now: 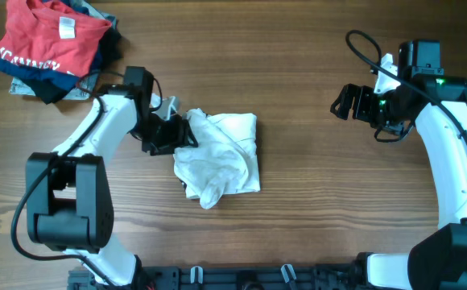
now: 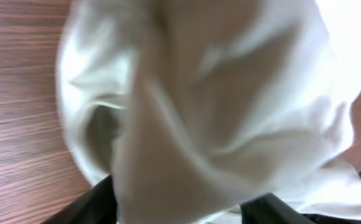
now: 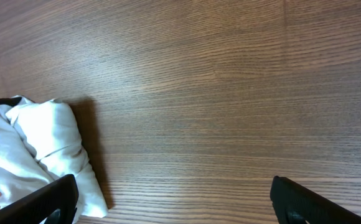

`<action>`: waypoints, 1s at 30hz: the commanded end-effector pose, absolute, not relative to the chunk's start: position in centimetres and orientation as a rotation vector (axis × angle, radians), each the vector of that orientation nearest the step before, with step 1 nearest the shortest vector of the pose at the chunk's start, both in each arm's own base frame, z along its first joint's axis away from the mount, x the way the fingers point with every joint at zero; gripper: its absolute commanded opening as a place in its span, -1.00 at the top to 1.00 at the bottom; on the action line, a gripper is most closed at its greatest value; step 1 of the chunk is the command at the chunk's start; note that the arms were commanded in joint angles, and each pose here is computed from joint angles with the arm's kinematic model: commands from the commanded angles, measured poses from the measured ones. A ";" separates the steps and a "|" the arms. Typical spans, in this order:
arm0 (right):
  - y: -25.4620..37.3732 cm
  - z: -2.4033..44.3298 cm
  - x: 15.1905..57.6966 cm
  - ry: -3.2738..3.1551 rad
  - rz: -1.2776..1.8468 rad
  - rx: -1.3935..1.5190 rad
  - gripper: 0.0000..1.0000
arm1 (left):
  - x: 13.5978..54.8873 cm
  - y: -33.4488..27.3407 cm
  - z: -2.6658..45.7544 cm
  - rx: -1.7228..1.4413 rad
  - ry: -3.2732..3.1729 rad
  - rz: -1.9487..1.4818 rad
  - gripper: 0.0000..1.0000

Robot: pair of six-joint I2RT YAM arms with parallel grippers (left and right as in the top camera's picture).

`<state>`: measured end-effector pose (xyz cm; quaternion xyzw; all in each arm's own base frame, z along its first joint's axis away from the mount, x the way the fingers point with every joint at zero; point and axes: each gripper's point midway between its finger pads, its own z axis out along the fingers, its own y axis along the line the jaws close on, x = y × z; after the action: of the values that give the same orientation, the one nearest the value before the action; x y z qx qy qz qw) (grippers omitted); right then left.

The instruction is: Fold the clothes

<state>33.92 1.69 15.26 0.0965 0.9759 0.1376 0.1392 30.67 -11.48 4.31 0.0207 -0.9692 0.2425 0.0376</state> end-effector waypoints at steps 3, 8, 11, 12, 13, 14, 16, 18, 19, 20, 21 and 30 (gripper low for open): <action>2.0 15.2 33.9 2.824 0.420 0.249 -0.99 | 30.3 -14.7 5.4 -0.023 -2.911 0.920 0.92; 2.0 15.2 33.9 2.824 0.420 0.249 -1.00 | 31.9 -17.0 10.5 0.007 -2.893 1.152 0.92; 2.0 15.2 33.9 2.824 0.420 0.249 -0.99 | 32.3 -17.6 12.1 0.080 -2.907 1.180 0.92; 2.0 15.2 33.9 2.823 0.420 0.249 -0.99 | 32.5 -17.8 12.2 0.119 -2.900 1.184 0.92; 2.0 15.2 33.9 2.823 0.420 0.249 -0.99 | 32.5 -18.1 12.3 0.137 -2.893 1.190 0.92; 2.0 15.2 33.9 2.822 0.421 0.249 -0.99 | 32.8 -18.6 12.5 0.155 -2.888 1.209 0.92; 2.1 15.2 33.9 2.822 0.424 0.249 -0.99 | 33.3 -20.1 13.3 0.152 -2.871 1.285 0.92; 2.1 15.2 33.9 2.823 0.424 0.249 -0.99 | 33.8 -22.0 13.8 0.209 -2.851 1.327 0.92; 2.1 15.2 33.9 2.823 0.424 0.249 -1.00 | 33.8 -23.0 14.1 0.199 -2.848 1.345 0.92; 2.1 15.2 33.9 2.822 0.424 0.248 -0.99 | 33.8 -23.7 14.2 0.188 -2.846 1.358 0.92; 2.1 15.2 33.9 2.823 0.424 0.249 -1.00 | 33.8 -24.5 14.3 0.174 -2.851 1.366 0.92; 2.3 15.3 33.9 2.820 0.446 0.245 -0.99 | 34.9 -27.3 11.7 0.325 -3.149 1.058 0.51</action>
<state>33.90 1.72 15.26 0.0964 0.9760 0.1378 0.1387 33.73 -27.76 12.30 0.0534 -0.9264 0.3685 -0.0563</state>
